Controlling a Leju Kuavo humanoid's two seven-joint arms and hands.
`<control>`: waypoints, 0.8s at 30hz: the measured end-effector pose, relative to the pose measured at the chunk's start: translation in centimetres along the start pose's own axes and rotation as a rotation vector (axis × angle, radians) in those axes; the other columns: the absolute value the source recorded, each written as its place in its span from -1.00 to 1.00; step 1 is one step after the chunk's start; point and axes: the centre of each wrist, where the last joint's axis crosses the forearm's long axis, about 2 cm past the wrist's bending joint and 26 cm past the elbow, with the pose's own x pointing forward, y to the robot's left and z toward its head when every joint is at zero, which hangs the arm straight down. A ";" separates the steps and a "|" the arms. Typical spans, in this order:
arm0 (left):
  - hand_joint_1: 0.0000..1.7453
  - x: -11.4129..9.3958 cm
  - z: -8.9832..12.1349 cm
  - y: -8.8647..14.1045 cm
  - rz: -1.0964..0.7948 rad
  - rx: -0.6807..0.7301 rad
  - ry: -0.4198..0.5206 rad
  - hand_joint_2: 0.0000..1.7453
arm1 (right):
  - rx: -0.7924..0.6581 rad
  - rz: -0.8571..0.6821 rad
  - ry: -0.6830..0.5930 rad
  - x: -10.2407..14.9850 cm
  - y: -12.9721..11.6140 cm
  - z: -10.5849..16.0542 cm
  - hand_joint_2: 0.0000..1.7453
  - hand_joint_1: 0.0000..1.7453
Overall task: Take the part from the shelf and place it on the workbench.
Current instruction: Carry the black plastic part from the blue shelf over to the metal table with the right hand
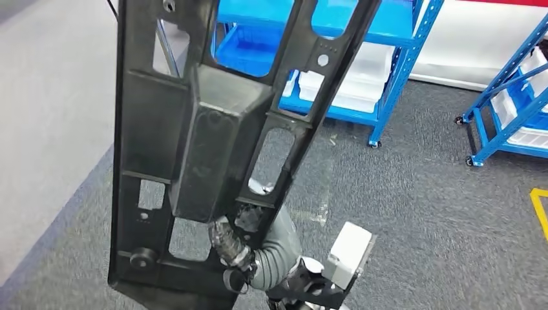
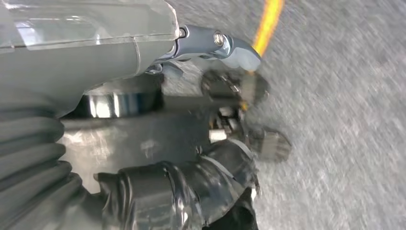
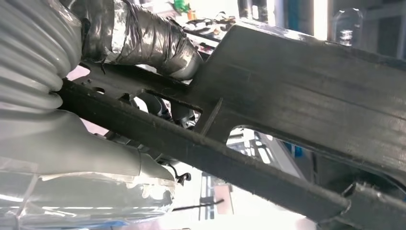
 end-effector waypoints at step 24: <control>-1.00 -0.3 0.2 -0.3 -0.002 -0.023 0.014 1.00 | -0.006 0.036 0.040 -0.7 -0.8 0.7 1.00 0.90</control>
